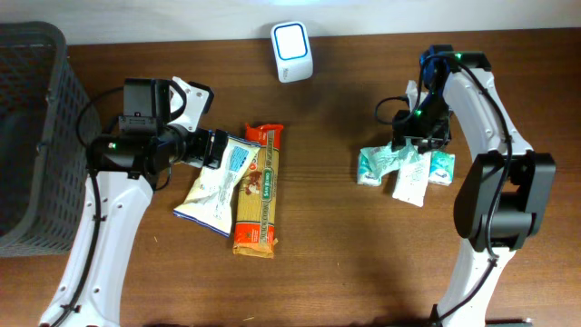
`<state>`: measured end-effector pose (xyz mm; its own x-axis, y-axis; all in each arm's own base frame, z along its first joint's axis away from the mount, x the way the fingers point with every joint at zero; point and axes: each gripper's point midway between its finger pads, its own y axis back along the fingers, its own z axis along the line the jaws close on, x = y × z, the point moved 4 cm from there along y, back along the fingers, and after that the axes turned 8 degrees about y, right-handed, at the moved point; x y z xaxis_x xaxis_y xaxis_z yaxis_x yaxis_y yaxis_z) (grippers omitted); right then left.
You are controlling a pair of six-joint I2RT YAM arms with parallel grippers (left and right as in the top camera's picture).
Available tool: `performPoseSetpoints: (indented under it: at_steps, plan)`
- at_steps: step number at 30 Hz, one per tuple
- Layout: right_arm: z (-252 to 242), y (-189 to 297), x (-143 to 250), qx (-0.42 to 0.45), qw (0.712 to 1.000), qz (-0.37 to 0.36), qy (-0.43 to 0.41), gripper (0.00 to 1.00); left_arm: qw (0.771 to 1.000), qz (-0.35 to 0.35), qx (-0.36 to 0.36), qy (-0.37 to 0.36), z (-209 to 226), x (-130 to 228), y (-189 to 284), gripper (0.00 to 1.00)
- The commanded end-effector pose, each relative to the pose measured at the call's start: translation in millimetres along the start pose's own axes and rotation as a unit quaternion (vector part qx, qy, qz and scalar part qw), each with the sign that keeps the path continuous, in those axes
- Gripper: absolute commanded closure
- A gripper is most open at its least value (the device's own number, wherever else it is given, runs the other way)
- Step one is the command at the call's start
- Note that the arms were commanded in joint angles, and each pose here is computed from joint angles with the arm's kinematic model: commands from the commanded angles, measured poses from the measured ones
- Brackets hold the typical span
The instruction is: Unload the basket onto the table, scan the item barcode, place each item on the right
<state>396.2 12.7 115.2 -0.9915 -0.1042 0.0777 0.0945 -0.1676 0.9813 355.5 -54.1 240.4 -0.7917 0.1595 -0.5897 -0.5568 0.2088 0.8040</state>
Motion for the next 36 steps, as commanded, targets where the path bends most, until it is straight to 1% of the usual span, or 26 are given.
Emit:
performPoseSetpoints:
  at_steps: [1, 2, 3, 5, 6, 7, 9, 11, 14, 17, 18, 21, 22, 24, 25, 26, 27, 30, 31, 34, 35, 36]
  plan:
    - [14.0, 8.8, 3.9, -0.040, 0.999, -0.001, 0.022, 0.36, 1.000, -0.009, -0.002, -0.008, 0.8, -3.6, 5.1, 0.01]
    - [22.9, 15.7, 2.9, -0.067, 0.997, -0.007, 0.035, 0.36, 1.000, -0.009, -0.002, -0.008, 0.8, -3.6, 5.1, 0.01]
    - [38.8, 27.5, -2.8, -0.110, 0.992, -0.028, 0.051, 0.36, 1.000, -0.009, -0.002, -0.008, 0.8, -3.5, 5.1, 0.01]
    - [67.7, 39.9, -14.2, -0.166, 0.981, -0.062, 0.077, 0.37, 1.000, -0.009, -0.002, -0.008, 0.8, -3.5, 5.1, 0.01]
    - [83.5, 39.7, -19.6, -0.180, 0.976, -0.075, 0.096, 0.37, 1.000, -0.009, -0.002, -0.008, 0.8, -3.5, 5.1, 0.01]
    - [95.5, 36.4, -22.7, -0.178, 0.974, -0.080, 0.113, 0.36, 1.000, -0.009, -0.002, -0.008, 0.8, -3.5, 5.1, 0.01]
    - [111.0, 32.2, -25.1, -0.178, 0.973, -0.082, 0.121, 0.36, 1.000, -0.009, -0.002, -0.008, 0.8, -3.5, 5.1, 0.01]
    - [141.4, 15.8, -26.5, -0.182, 0.974, -0.077, 0.114, 0.36, 1.000, -0.009, -0.002, -0.008, 0.8, -3.5, 5.1, 0.01]
    - [189.8, -31.8, -16.2, -0.190, 0.975, -0.055, 0.098, 0.37, 1.000, -0.009, -0.002, -0.008, 0.8, -3.5, 5.1, 0.01]
    - [224.9, -74.0, -1.5, -0.197, 0.975, -0.047, 0.088, 0.42, 1.000, -0.009, -0.002, -0.008, 0.8, -3.5, 5.1, 0.01]
    - [236.4, -86.6, 2.1, -0.203, 0.975, -0.050, 0.079, 0.44, 1.000, -0.009, -0.002, -0.008, 0.8, -3.5, 5.1, 0.01]
    - [264.7, -114.3, 8.6, -0.219, 0.970, -0.076, 0.068, 0.44, 1.000, -0.009, -0.002, -0.008, 0.8, -3.5, 5.1, 0.01]
    - [267.1, -122.9, 10.5, -0.213, 0.972, -0.083, 0.056, 0.44, 1.000, -0.009, -0.002, -0.008, 0.8, -3.5, 5.1, 0.01]
    - [265.9, -135.5, 14.8, -0.197, 0.976, -0.088, 0.028, 0.55, 1.000, -0.009, -0.002, -0.008, 0.8, -3.5, 5.1, 0.01]
    - [266.4, -138.8, 17.1, -0.198, 0.976, -0.087, 0.027, 0.59, 1.000, -0.009, -0.002, -0.008, 0.8, -3.5, 5.1, 0.01]
    - [265.6, -141.4, 19.2, -0.197, 0.976, -0.085, 0.026, 0.72, 1.000, -0.009, -0.002, -0.008, 0.8, -3.5, 5.1, 0.01]
    - [263.4, -142.9, 20.9, -0.194, 0.977, -0.081, 0.026, 0.96, 1.000, -0.009, -0.002, -0.008, 0.8, -3.5, 5.1, 0.01]
    - [251.4, -135.0, 16.0, -0.193, 0.977, -0.085, 0.023, 0.96, 1.000, -0.009, -0.002, -0.008, 0.8, -3.5, 5.1, 0.01]
    - [244.2, -122.7, 14.6, -0.189, 0.977, -0.092, 0.036, 0.96, 1.000, -0.009, -0.002, -0.008, 0.8, -3.5, 5.1, 0.01]
    - [225.5, -64.4, 17.6, -0.173, 0.973, -0.123, 0.087, 0.96, 1.000, -0.009, -0.002, -0.008, 0.8, -3.5, 5.1, 0.01]
    - [216.2, -38.5, 21.6, -0.151, 0.976, -0.132, 0.083, 0.96, 1.000, -0.009, -0.002, -0.008, 0.8, -3.5, 5.1, 0.01]
    - [206.2, -13.7, 26.0, -0.107, 0.981, -0.139, 0.084, 0.96, 1.000, -0.009, -0.002, -0.008, 0.8, -3.5, 5.1, 0.01]
